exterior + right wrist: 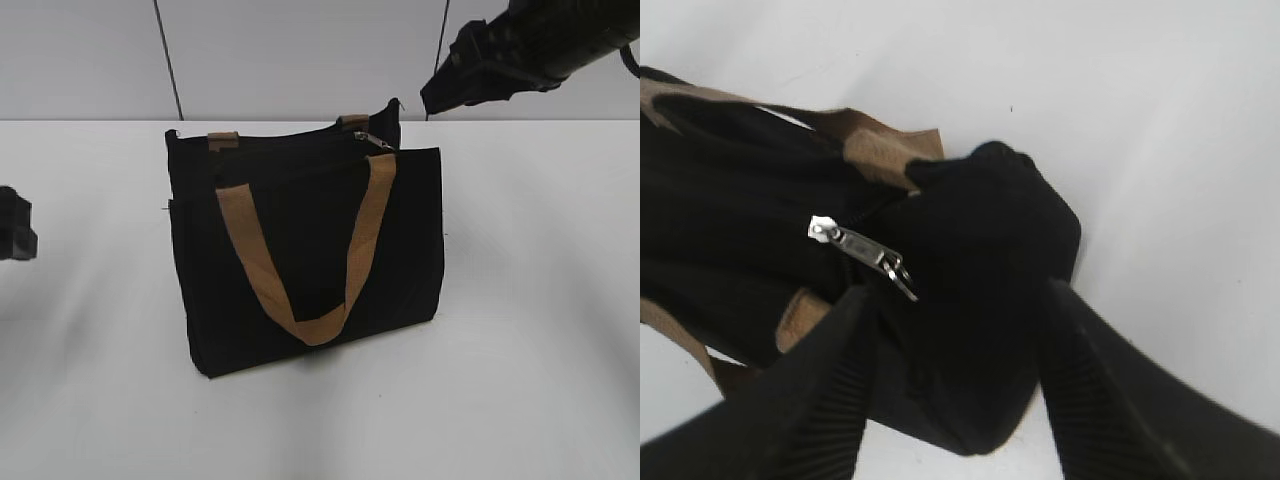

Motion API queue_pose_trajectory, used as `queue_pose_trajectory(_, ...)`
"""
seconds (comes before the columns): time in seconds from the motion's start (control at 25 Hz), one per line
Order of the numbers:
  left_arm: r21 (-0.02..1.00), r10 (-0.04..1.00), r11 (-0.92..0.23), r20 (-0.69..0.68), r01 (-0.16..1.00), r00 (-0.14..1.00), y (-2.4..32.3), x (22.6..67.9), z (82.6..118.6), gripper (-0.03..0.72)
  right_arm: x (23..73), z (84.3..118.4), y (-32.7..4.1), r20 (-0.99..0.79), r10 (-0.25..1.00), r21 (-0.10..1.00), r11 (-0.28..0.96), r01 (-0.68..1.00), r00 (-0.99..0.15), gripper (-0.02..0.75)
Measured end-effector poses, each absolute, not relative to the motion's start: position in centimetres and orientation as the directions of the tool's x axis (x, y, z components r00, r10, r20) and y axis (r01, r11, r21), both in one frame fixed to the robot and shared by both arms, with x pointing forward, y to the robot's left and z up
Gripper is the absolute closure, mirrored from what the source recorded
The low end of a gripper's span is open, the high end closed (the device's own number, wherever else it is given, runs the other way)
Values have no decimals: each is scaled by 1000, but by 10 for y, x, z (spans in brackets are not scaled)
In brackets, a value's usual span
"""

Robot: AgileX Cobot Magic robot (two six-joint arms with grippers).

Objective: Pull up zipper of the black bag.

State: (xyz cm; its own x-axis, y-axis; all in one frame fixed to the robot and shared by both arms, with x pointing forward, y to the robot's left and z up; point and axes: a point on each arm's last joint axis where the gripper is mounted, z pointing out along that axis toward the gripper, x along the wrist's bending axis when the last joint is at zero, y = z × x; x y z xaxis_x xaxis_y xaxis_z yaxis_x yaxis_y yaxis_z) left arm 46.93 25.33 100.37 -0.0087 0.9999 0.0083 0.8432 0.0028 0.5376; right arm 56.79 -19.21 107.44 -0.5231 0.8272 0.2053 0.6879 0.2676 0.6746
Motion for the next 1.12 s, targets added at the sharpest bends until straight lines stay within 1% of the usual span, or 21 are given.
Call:
queue_pose_trajectory(0.12, 407, 997, -32, -47, 913, 56, 245, 460, 1003, 78, 565, 1072, -196, 183, 842, 632, 295, 717, -508, 335)
queue_pose_trajectory(0.2, 352, 992, -71, -69, 933, 101, 241, 461, 1010, 82, 561, 1072, -202, 164, 867, 592, 295, 750, -471, 335)
queue_pose_trajectory(0.24, 329, 990, -84, -77, 941, 116, 239, 462, 1012, 86, 559, 1072, -206, 170, 883, 568, 275, 776, -437, 335)
queue_pose_trajectory(0.4, 296, 987, -130, -56, 946, 153, 234, 481, 1027, 94, 555, 1069, -236, 199, 944, 451, 149, 880, -261, 335)
queue_pose_trajectory(0.48, 270, 986, -148, -34, 951, 163, 232, 493, 1033, 95, 553, 1066, -257, 208, 962, 396, 85, 914, -179, 335)
queue_pose_trajectory(0.56, 250, 986, -155, -25, 956, 166, 230, 503, 1037, 95, 550, 1065, -276, 213, 969, 341, 46, 939, -125, 335)
queue_pose_trajectory(0.6, 256, 986, -155, -26, 954, 167, 229, 508, 1042, 96, 548, 1064, -285, 215, 971, 318, 28, 948, -101, 335)
queue_pose_trajectory(0.72, 265, 986, -151, -33, 952, 166, 227, 513, 1055, 98, 540, 1062, -304, 221, 972, 232, 21, 972, -74, 335)
queue_pose_trajectory(0.8, 240, 986, -153, -32, 959, 165, 227, 511, 1058, 100, 536, 1062, -309, 222, 973, 201, 23, 979, -69, 335)
queue_pose_trajectory(0.92, 154, 986, -159, -21, 975, 164, 229, 504, 1057, 102, 533, 1064, -309, 224, 972, 198, 29, 980, -74, 335)
queue_pose_trajectory(0.96, 143, 986, -161, -14, 976, 165, 230, 502, 1058, 102, 530, 1066, -309, 224, 972, 202, 30, 979, -76, 335)
queue_pose_trajectory(1.04, 155, 986, -161, -15, 975, 165, 231, 498, 1063, 102, 518, 1071, -307, 220, 972, 218, 33, 975, -82, 335)
queue_pose_trajectory(1.12, 194, 986, -159, -19, 968, 166, 235, 486, 1073, 102, 499, 1074, -305, 218, 972, 230, 33, 973, -85, 335)
